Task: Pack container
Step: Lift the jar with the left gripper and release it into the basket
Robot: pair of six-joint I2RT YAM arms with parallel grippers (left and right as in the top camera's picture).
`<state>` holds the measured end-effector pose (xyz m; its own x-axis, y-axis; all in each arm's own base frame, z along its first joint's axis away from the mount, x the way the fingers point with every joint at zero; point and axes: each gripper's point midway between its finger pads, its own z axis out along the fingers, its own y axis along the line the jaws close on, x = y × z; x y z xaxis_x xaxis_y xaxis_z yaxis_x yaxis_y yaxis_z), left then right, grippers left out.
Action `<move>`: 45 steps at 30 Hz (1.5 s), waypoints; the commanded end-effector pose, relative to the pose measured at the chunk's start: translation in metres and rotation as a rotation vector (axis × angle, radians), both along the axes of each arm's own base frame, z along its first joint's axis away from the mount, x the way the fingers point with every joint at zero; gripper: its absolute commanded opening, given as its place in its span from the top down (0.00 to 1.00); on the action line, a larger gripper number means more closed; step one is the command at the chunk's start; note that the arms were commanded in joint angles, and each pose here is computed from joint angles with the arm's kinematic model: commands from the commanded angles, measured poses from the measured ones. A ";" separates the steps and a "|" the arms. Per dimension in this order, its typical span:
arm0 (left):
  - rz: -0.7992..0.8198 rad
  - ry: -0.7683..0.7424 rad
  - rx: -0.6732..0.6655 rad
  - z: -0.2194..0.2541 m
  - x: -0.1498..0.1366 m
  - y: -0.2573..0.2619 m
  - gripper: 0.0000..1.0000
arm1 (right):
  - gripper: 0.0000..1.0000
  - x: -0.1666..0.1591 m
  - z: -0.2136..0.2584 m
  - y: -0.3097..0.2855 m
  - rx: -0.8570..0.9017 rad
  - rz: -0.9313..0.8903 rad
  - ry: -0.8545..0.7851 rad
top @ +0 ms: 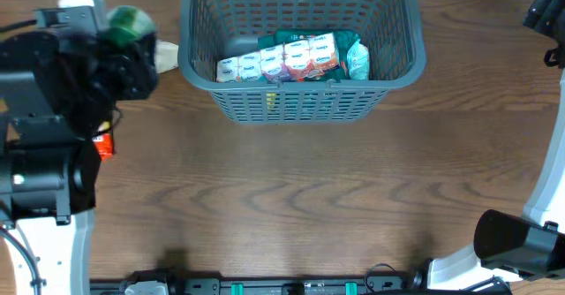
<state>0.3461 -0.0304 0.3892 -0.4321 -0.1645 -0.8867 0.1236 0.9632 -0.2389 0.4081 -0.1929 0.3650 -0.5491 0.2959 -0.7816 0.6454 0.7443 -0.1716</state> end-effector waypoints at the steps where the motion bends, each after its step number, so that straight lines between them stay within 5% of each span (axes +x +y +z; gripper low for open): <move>1: -0.140 0.015 -0.031 -0.003 0.005 -0.037 0.94 | 0.01 -0.004 0.008 -0.004 -0.004 -0.022 -0.025; 15: -0.382 0.118 -0.036 -0.032 0.072 -0.152 0.95 | 0.01 -0.004 0.008 -0.004 -0.004 -0.022 -0.025; 22: -0.329 0.252 0.028 -0.061 0.107 -0.161 0.94 | 0.01 -0.004 0.008 -0.004 -0.004 -0.023 -0.025; 45: -0.270 0.653 0.144 -0.203 0.120 -0.154 0.94 | 0.01 -0.004 0.008 -0.004 -0.004 -0.022 -0.025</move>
<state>0.4586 -0.1845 0.1860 -0.8956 0.1226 -0.4277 0.2387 0.9437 -0.2292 0.4081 -0.1929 0.3650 -0.5489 0.2962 -0.7817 0.6458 0.7440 -0.1715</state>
